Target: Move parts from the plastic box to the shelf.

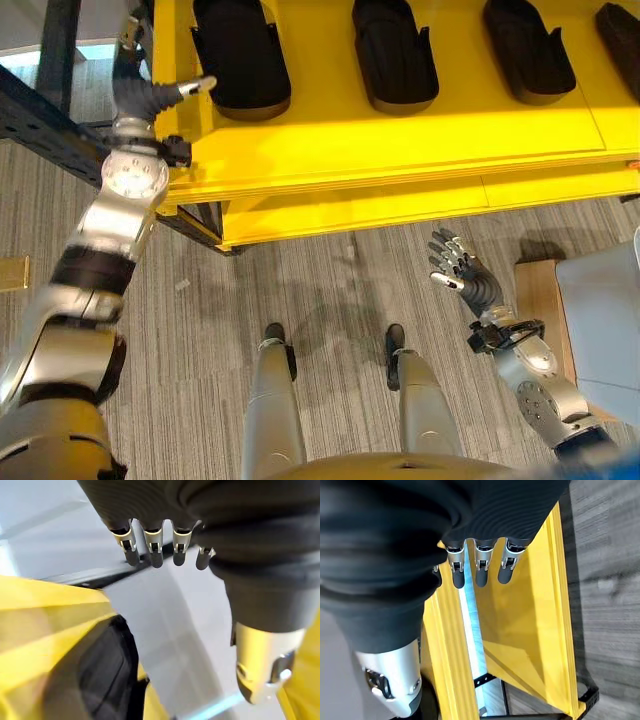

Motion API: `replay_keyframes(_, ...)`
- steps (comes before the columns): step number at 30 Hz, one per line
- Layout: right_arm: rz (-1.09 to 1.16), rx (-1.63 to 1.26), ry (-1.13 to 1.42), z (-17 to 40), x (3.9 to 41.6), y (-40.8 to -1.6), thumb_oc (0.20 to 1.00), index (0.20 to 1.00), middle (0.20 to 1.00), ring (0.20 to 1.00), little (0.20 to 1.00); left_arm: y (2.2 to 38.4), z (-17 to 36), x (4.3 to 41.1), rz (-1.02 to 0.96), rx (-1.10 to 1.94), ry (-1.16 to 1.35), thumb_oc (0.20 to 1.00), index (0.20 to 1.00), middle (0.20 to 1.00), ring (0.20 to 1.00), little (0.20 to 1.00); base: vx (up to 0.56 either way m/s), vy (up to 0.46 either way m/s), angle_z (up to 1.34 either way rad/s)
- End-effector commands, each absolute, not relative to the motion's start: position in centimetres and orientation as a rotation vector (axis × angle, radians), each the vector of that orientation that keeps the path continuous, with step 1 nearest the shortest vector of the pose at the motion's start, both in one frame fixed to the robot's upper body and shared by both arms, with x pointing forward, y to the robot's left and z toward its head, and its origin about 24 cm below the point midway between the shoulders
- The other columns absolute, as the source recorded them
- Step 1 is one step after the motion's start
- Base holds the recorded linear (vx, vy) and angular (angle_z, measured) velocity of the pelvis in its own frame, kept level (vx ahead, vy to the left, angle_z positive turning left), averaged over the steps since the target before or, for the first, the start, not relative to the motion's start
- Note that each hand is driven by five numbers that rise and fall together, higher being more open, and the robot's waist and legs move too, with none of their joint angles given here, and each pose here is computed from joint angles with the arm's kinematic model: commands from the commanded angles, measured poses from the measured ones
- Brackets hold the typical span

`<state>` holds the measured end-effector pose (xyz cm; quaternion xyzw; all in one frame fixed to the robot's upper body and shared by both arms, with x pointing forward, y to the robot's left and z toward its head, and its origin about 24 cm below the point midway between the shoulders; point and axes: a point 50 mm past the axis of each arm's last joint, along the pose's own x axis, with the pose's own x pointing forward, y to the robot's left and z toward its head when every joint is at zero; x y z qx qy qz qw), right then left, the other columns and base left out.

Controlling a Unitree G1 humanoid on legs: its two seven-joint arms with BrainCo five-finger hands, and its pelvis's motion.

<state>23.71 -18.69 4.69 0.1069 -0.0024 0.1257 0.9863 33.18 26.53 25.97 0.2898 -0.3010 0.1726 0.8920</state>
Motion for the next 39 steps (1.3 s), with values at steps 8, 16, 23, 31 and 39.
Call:
replay_keyframes(8, 0.266, 0.174, -0.14, 7.2, 23.3, -19.8, 1.0, 1.0, 1.0, 1.0, 1.0, 24.6, 26.8, 32.3, 0.323, 1.165, -0.774, 1.0, 1.0, 1.0, 1.0, 1.0, 0.01, -0.005, -0.04)
replay_keyframes(16, 0.255, 0.155, -0.14, 7.2, 22.9, -20.1, 1.0, 1.0, 1.0, 1.0, 1.0, 22.1, 26.4, 33.5, 0.264, 1.289, -0.803, 1.0, 1.0, 1.0, 1.0, 1.0, 0.01, -0.01, -0.06)
replay_keyframes(23, 0.247, 0.161, -0.133, 7.0, 22.8, -20.0, 1.0, 1.0, 1.0, 1.0, 1.0, 19.2, 26.2, 34.4, 0.227, 1.129, -0.842, 1.0, 1.0, 1.0, 1.0, 1.0, -0.01, -0.009, -0.04)
replay_keyframes(31, 0.246, 0.173, -0.135, 7.0, 22.9, -19.7, 1.0, 1.0, 1.0, 1.0, 1.0, 17.0, 25.0, 35.7, 0.219, 0.86, -0.795, 1.0, 1.0, 1.0, 1.0, 1.0, 0.0, 0.0, 0.0)
replay_keyframes(39, 0.249, 0.177, -0.129, 7.0, 23.1, -19.3, 1.0, 1.0, 1.0, 1.0, 1.0, 15.3, 24.4, 37.3, 0.211, 0.692, -0.713, 1.0, 1.0, 1.0, 1.0, 1.0, 0.01, 0.007, -0.01)
